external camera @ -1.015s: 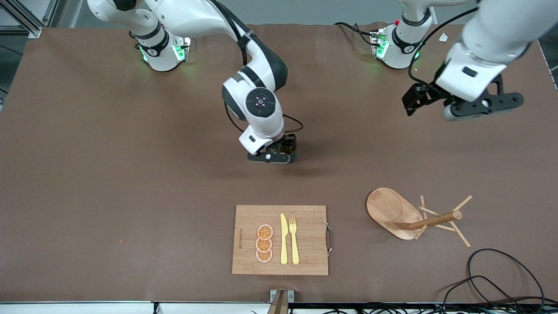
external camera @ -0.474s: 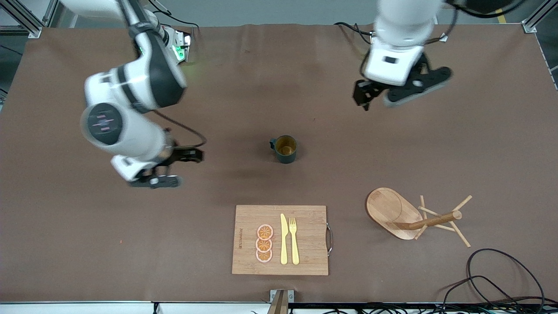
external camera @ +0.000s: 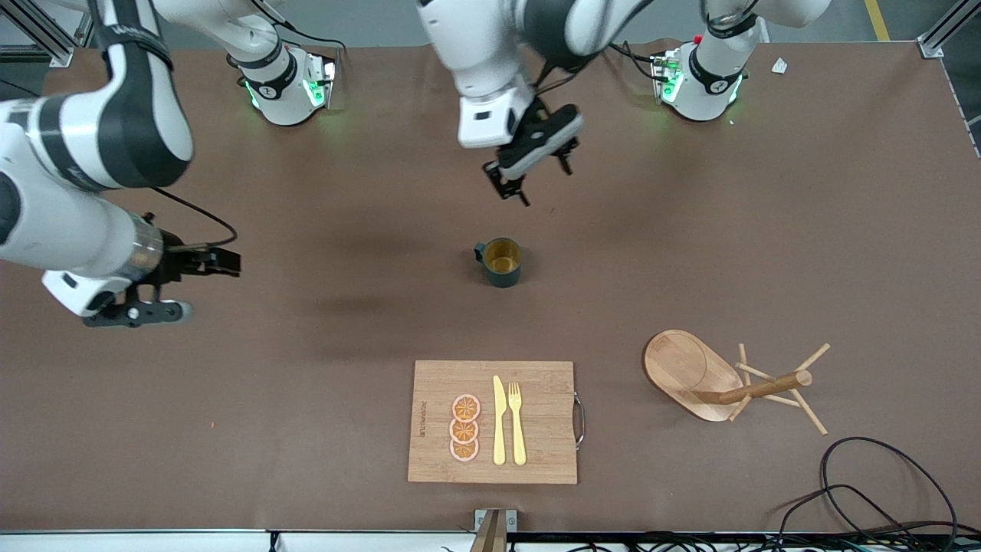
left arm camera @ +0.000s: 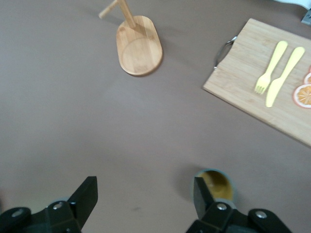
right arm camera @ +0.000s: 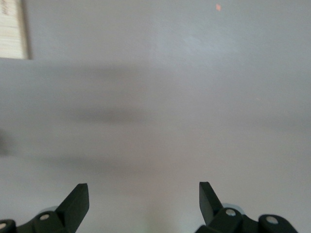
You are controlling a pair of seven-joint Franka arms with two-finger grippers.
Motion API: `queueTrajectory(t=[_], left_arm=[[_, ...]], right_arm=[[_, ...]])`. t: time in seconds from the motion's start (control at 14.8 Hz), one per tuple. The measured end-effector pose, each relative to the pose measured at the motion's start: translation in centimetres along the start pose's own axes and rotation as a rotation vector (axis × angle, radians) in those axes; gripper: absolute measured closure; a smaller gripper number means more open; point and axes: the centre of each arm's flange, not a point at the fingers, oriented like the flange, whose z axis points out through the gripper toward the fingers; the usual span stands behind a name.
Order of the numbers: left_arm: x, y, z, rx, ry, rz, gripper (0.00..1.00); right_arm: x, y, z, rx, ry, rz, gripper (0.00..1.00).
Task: Pass cup and hang on rack
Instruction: 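Grasp the mug handle with the left gripper and lift it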
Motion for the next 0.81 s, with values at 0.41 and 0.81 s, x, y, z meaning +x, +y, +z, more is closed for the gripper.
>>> queueTrajectory(t=[0.41, 0.81], left_arm=[[-13.9, 5.7, 8.2, 0.047, 0.256, -0.073, 0.14], [-20.8, 8.5, 15.2, -0.034, 0.345, -0.18, 0.14]], right_arm=[[-2.0, 5.5, -2.4, -0.007, 0.027, 0.046, 0.0], [-2.7, 11.8, -3.0, 0.02, 0.04, 0.127, 0.0]])
